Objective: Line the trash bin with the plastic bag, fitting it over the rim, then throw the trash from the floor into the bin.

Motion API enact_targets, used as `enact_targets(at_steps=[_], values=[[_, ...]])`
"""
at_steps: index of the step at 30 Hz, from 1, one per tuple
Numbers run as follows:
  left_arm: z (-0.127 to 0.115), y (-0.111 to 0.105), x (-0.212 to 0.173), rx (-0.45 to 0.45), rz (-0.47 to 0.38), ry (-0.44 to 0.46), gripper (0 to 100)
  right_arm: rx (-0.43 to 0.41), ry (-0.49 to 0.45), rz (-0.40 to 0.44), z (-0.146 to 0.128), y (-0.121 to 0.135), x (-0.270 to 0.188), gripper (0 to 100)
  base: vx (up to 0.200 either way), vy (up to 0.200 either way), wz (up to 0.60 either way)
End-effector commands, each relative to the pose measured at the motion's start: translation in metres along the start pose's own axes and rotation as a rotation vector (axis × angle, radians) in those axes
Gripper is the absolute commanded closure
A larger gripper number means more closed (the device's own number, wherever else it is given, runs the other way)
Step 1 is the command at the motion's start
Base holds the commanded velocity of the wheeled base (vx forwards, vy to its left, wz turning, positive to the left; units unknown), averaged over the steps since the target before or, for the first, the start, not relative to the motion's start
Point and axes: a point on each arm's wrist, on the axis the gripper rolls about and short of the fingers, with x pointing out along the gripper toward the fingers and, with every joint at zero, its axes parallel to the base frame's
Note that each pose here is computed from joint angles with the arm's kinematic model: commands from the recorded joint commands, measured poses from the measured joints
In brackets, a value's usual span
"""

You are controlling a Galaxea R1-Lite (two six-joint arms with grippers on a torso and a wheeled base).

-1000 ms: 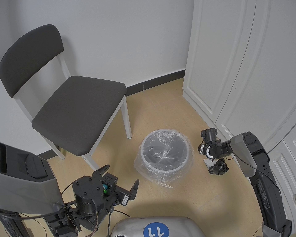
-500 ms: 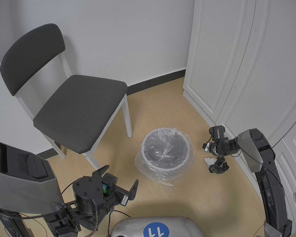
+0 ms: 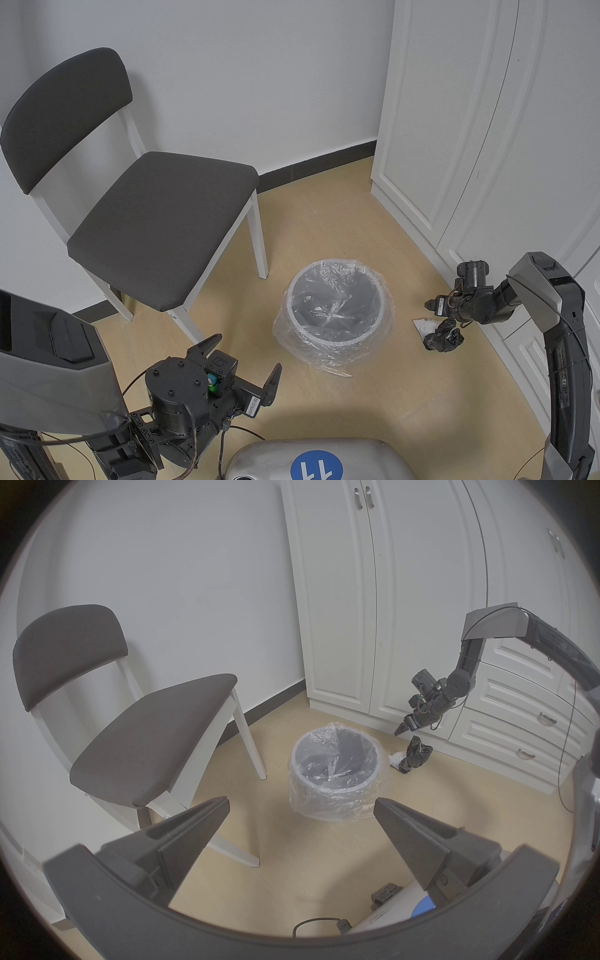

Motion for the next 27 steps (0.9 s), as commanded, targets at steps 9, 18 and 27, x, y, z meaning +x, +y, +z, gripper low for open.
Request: enact_targets(at_steps=[9, 18, 27], values=[[0.005, 0.0, -0.001, -0.008, 0.0, -0.019, 0, -0.03, 0.127, -0.017, -0.024, -0.028, 0.013, 0, 0.0, 0.0, 0.0], [0.009, 0.001, -0.003, -0.015, 0.001, -0.034, 0, -0.016, 0.169, -0.023, -0.026, -0.033, 0.025, 0, 0.0, 0.0, 0.0], [0.01, 0.002, -0.003, -0.019, 0.004, -0.042, 0, -0.027, 0.211, -0.026, -0.029, -0.032, 0.038, 0, 0.0, 0.0, 0.0]])
